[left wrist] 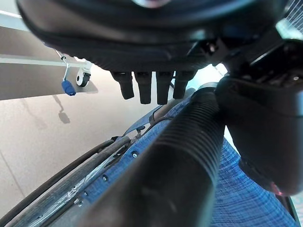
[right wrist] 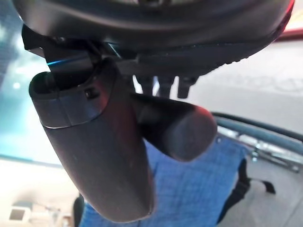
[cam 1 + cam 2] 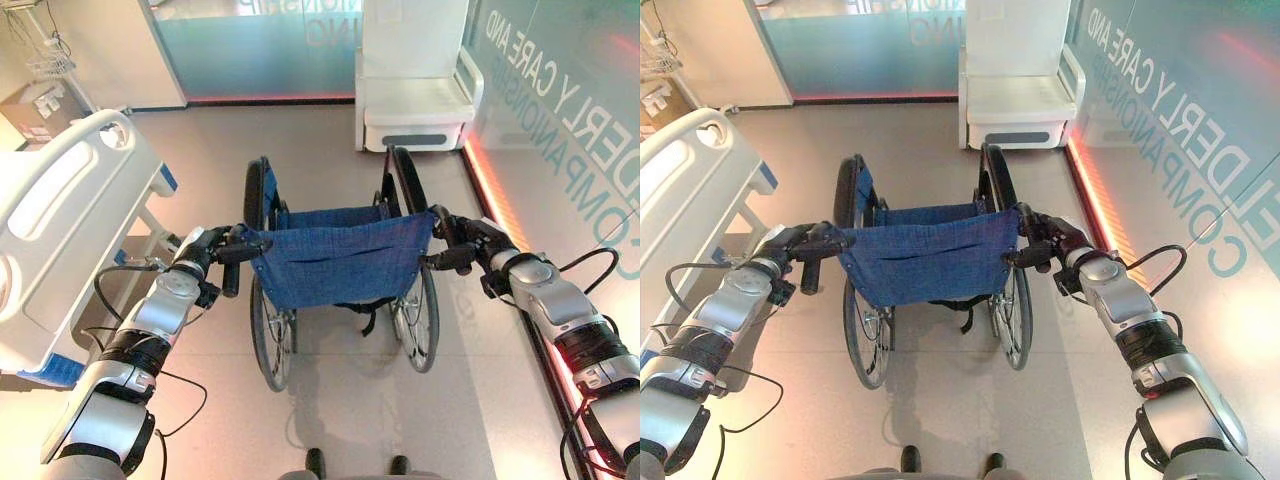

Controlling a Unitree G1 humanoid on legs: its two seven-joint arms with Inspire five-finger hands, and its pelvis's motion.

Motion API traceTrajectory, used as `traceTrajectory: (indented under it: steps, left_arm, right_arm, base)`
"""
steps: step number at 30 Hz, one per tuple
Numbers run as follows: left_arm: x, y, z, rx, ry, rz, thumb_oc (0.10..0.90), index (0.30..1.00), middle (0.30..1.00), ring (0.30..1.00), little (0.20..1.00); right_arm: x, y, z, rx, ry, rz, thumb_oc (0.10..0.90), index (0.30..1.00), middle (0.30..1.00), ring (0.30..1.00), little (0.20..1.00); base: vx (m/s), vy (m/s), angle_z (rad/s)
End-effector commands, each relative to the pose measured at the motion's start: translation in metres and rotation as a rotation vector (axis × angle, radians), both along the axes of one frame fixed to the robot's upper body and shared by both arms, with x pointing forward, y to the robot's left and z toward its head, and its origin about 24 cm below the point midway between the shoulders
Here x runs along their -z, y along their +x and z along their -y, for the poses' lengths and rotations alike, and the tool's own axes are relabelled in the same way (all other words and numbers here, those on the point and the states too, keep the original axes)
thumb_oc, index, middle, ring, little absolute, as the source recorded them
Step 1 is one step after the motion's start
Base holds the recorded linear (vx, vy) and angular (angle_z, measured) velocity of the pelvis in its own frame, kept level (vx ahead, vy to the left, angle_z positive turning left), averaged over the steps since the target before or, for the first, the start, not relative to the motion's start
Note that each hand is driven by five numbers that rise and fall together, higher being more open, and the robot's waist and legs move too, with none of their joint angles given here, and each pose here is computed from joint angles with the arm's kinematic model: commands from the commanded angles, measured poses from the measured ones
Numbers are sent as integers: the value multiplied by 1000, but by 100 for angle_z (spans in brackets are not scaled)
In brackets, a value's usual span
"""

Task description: Push the wheelchair next to the bed

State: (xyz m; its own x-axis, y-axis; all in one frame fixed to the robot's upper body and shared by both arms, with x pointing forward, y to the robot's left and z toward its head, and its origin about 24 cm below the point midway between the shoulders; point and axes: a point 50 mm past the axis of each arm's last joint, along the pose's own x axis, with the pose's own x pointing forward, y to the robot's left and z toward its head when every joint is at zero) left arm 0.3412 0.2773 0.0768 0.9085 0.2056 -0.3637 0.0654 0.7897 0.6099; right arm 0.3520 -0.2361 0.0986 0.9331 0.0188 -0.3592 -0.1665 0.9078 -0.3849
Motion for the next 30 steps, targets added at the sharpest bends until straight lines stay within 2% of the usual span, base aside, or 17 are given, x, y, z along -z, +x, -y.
traceTrajectory:
  steps: [1,2,13,30]
  left_arm:
    - [59,-34,-21,-74,160,-290,596,594,594,594,594]
    - [60,-32,-17,-62,145,-273,400,300,300,300,300]
    - [67,-28,2,-13,160,-203,400,300,300,300,300]
    - [65,-26,9,32,253,-175,400,300,300,300,300]
  right_arm:
    - [36,-9,4,26,-47,-128,400,300,300,300,300]
    - [35,-7,0,18,-16,-97,400,300,300,300,300]
    - [14,2,-17,57,33,107,400,300,300,300,300]
    - [-2,5,-22,46,4,179,400,300,300,300,300]
  base:
    - [-1,-10,8]
    - [0,-6,7]
    - [3,8,3]
    - [0,0,0]
